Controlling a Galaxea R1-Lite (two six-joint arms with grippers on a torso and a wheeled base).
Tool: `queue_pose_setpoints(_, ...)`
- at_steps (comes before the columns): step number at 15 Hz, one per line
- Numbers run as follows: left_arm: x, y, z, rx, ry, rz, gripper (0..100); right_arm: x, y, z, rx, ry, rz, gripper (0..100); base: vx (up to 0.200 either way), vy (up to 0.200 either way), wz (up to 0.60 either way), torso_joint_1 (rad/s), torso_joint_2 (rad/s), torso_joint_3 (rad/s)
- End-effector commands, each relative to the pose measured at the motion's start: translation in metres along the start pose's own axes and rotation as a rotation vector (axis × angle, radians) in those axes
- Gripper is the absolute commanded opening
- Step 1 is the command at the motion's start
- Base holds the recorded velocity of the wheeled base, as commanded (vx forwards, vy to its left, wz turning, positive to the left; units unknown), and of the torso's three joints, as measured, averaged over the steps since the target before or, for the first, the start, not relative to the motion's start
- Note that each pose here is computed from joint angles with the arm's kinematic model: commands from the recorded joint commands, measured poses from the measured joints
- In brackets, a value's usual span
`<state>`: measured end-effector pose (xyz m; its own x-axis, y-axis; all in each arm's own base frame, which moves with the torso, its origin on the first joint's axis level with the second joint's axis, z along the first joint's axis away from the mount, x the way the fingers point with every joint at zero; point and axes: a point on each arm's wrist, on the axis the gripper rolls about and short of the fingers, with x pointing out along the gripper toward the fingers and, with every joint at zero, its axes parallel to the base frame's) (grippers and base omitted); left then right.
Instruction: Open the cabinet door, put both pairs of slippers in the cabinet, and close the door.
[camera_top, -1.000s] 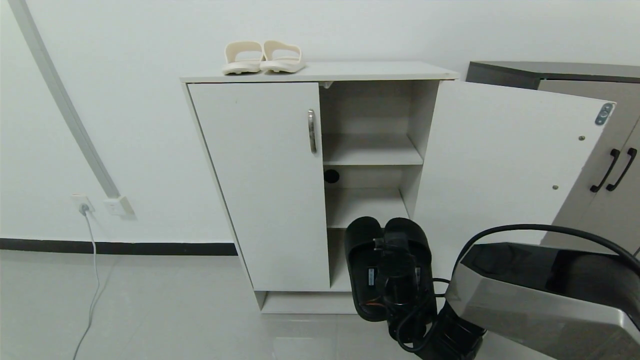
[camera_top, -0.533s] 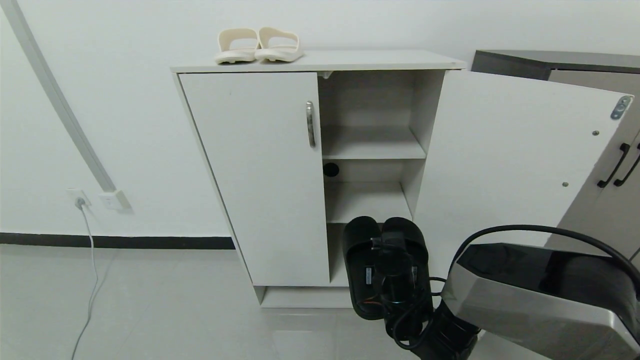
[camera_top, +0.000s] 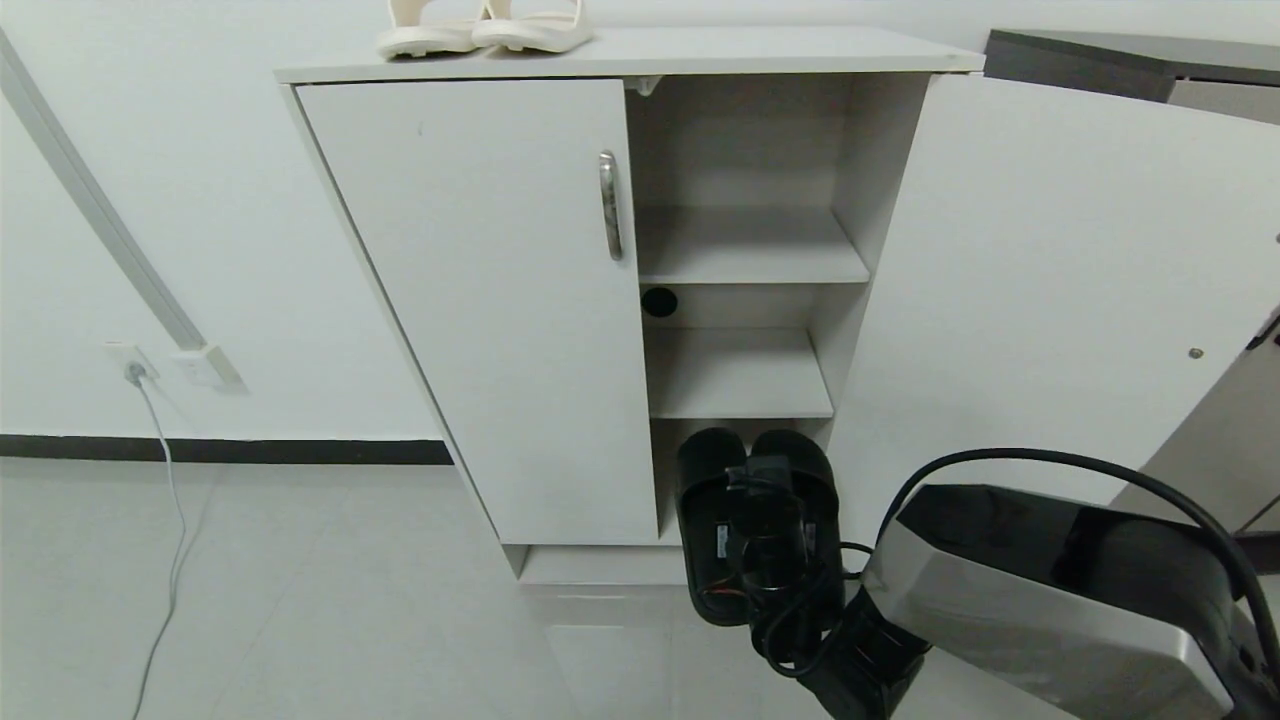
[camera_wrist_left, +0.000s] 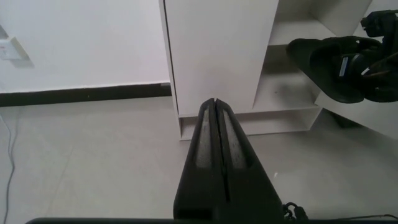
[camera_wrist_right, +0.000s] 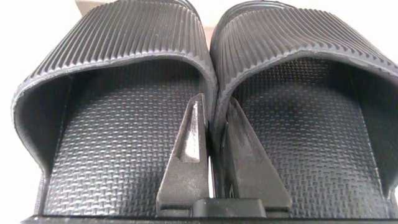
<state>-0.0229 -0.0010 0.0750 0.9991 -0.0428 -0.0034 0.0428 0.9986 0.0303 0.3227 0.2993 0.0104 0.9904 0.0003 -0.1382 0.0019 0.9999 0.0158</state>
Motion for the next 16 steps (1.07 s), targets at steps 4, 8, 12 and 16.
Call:
queue_pose_setpoints(4,0.0,0.0,0.0,0.0,0.001,0.0,0,0.001,0.002,-0.005,0.016,-0.027,0.003,0,0.0,0.0,0.0,0.003,0.0,-0.016)
queue_pose_setpoints(8,0.0,0.0,0.0,0.0,0.001,0.0,0,0.005,-0.001,-0.006,0.037,-0.05,-0.004,0,0.0,0.0,0.0,0.0,0.0,0.0)
queue_pose_setpoints(12,0.0,0.0,0.0,0.0,0.001,0.0,0,0.014,-0.007,0.0,0.057,-0.085,-0.021,0,0.15,0.0,0.0,-0.002,0.0,0.003)
queue_pose_setpoints(16,0.0,0.0,0.0,0.0,0.001,0.0,0,0.015,-0.008,0.0,0.046,-0.094,-0.024,0,0.2,0.0,0.0,0.005,0.0,0.002)
